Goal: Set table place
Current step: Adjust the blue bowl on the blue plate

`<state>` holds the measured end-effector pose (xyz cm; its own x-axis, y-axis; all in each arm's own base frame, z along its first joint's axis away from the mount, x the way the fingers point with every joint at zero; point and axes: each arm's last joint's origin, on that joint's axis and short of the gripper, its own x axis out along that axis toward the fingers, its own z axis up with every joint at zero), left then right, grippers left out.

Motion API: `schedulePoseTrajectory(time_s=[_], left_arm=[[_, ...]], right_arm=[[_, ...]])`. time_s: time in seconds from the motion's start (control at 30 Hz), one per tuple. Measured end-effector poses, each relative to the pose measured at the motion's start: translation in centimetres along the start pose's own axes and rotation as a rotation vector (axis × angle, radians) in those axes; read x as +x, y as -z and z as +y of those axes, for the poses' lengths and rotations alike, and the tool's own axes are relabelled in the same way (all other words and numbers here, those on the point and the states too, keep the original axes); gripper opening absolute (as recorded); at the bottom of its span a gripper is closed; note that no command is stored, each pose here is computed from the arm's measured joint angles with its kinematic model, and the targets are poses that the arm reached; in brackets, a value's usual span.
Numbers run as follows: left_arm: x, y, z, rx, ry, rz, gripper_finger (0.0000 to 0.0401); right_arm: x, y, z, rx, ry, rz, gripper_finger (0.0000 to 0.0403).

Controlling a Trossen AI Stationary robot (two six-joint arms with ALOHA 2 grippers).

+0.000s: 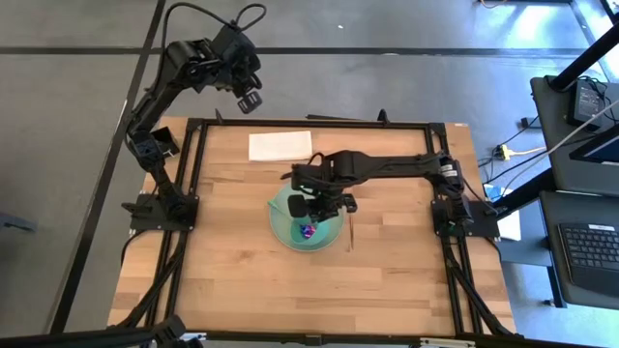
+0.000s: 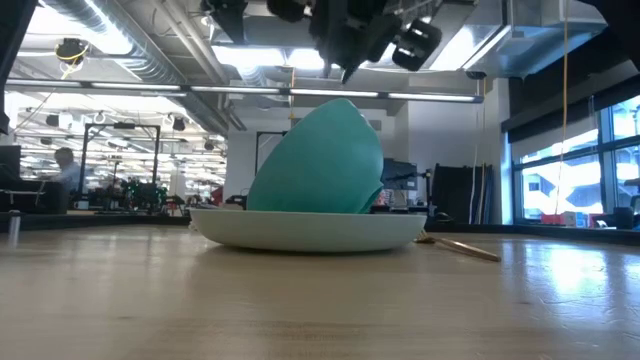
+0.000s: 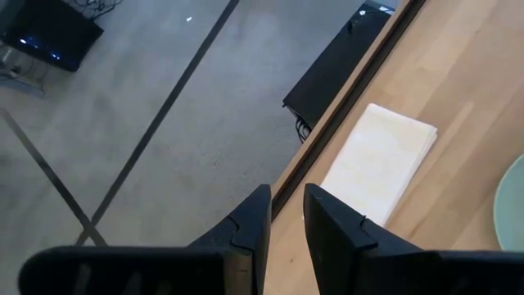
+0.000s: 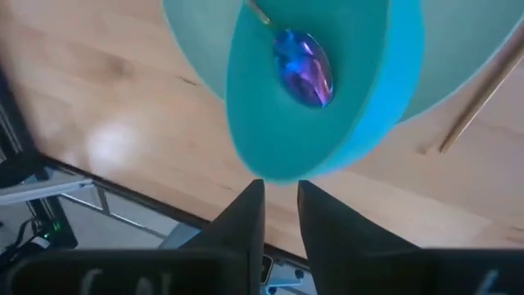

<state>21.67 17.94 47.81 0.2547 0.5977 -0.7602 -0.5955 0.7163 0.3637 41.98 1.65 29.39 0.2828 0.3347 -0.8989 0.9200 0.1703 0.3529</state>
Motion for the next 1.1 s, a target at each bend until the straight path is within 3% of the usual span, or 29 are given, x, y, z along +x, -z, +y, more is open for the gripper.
schedulePoseTrajectory(time_s=[0.3, 0.63, 0.77, 1.0, 1.1], left_arm=[[2.4, 0.0, -0.4, 0.009, 0.004, 0.054, 0.0069], [5.4, 0.7, -1.6, 0.081, 0.028, 0.158, 0.0069], [5.4, 0.7, -1.7, 0.082, 0.027, 0.158, 0.0069], [5.4, 0.9, -1.7, 0.072, 0.030, 0.176, 0.0069], [5.3, 1.1, -1.9, 0.059, 0.036, 0.201, 0.0069]], right_arm=[[-0.4, -0.4, -0.5, 0.013, 0.048, 0.008, 0.0049], [-0.5, -0.7, -0.3, -0.123, 0.005, 0.074, 0.0080], [-0.7, -1.2, -0.2, -0.264, -0.034, 0.093, 0.0102], [-1.2, -2.1, 0.8, -0.696, -0.205, 0.099, 0.0118], [-1.2, -2.2, 0.7, -0.864, -0.217, 0.097, 0.0118]])
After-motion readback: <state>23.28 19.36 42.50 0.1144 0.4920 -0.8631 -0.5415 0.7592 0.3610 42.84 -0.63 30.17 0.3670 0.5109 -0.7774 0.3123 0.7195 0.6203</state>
